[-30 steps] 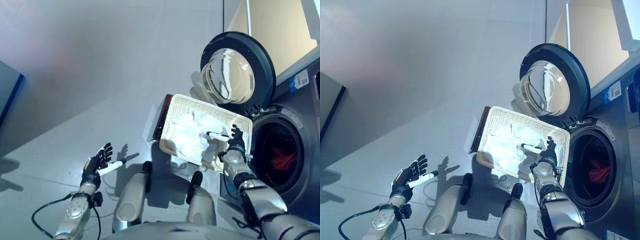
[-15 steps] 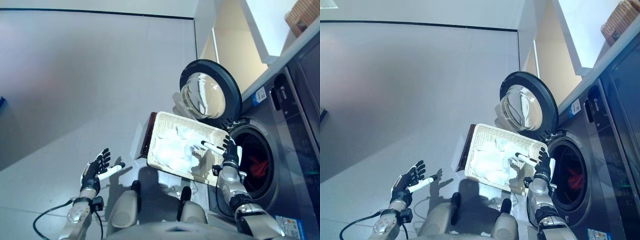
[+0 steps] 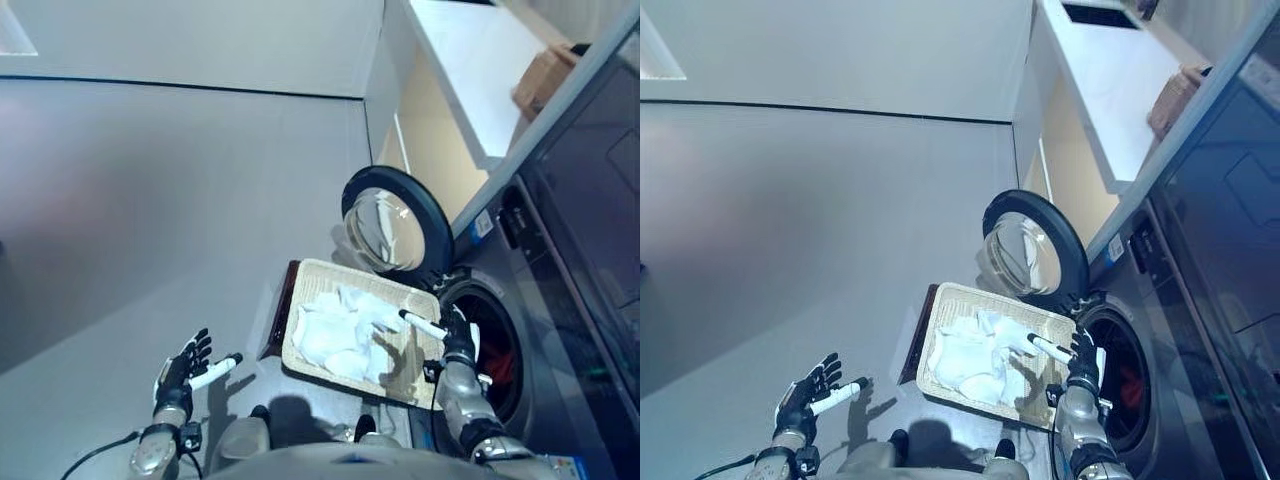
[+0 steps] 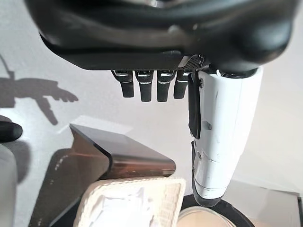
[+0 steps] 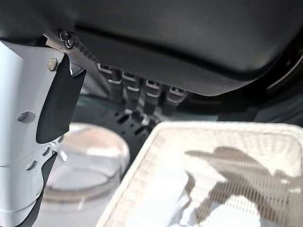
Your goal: Pick up the clothes and place them into the washing machine
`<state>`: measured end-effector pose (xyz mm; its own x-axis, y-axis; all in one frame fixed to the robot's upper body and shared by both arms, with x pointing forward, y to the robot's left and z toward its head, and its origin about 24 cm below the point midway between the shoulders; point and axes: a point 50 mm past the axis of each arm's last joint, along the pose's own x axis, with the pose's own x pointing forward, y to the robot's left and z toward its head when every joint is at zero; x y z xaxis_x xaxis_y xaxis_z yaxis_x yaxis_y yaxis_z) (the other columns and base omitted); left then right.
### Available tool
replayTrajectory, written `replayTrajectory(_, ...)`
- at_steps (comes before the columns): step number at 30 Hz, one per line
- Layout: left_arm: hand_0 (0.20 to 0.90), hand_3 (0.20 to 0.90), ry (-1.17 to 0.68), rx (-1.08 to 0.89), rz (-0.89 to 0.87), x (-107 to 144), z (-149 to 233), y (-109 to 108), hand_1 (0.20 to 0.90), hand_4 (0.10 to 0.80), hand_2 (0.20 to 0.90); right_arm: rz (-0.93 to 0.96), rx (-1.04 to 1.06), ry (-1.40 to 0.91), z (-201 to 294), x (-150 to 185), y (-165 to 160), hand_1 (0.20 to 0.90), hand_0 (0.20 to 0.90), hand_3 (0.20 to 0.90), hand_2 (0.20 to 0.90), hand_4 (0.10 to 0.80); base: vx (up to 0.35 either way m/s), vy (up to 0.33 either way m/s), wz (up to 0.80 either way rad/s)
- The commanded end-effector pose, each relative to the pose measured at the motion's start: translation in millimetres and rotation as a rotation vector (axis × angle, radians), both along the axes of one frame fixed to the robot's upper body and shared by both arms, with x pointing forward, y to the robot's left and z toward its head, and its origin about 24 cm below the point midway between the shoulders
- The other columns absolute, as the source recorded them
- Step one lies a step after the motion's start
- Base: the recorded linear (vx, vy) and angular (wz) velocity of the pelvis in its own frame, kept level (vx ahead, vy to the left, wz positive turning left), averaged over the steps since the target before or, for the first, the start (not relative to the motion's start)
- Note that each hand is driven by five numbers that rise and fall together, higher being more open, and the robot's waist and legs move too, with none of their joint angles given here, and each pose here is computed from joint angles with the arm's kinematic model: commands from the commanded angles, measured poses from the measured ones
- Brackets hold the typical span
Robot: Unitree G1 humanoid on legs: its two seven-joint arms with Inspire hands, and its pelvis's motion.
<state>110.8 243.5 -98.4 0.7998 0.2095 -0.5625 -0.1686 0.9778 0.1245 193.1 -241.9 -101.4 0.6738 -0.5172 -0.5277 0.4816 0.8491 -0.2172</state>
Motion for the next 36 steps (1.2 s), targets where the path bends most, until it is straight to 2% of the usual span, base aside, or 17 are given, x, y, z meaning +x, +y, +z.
replayTrajectory(1,0.900,0.900,-0.105,0.044,-0.008,13.6,9.9,0.1,0.900,0.800,0.900,-0.026,-0.006,-0.191,24.2,15.2,-12.3,0.900,0.900,0.900,0.900,0.800,-0.015,0.040,-0.10)
replayTrajectory(9,0.900,0.900,-0.077,0.044,0.019,12.9,3.3,-0.6,0.900,0.800,0.900,-0.006,0.093,-0.162,7.9,-10.6,4.3,0.900,0.900,0.900,0.900,0.800,-0.016,0.009,-0.12)
replayTrajectory(14,0.900,0.900,-0.092,0.042,-0.019,19.8,5.5,-3.5,0.900,0.800,0.900,-0.021,0.091,-0.161,7.0,-22.9,-2.1,0.900,0.900,0.900,0.900,0.800,-0.012,-0.003,0.08)
replayTrajectory(17,0.900,0.900,-0.076,0.012,-0.011,11.1,2.1,-8.3,0.900,0.800,0.900,-0.007,0.088,-0.130,3.4,-33.3,-3.5,0.900,0.900,0.900,0.900,0.800,0.003,0.009,0.31)
replayTrajectory(26,0.900,0.900,-0.091,-0.012,0.003,10.5,3.8,-10.7,0.900,0.800,0.900,0.027,0.086,-0.119,2.2,-32.3,-1.5,0.900,0.900,0.900,0.900,0.800,-0.019,0.009,-0.09)
replayTrajectory(31,0.900,0.900,-0.133,0.025,-0.022,25.7,12.4,-4.1,0.900,0.800,0.900,0.027,0.104,-0.149,4.9,-27.6,3.1,0.900,0.900,0.900,0.900,0.800,-0.026,0.023,0.15)
replayTrajectory(36,0.900,0.900,-0.141,0.014,0.023,24.3,11.7,-5.0,0.900,0.800,0.900,0.040,0.093,-0.123,2.4,-27.0,2.9,0.900,0.900,0.900,0.900,0.800,0.006,-0.024,0.07)
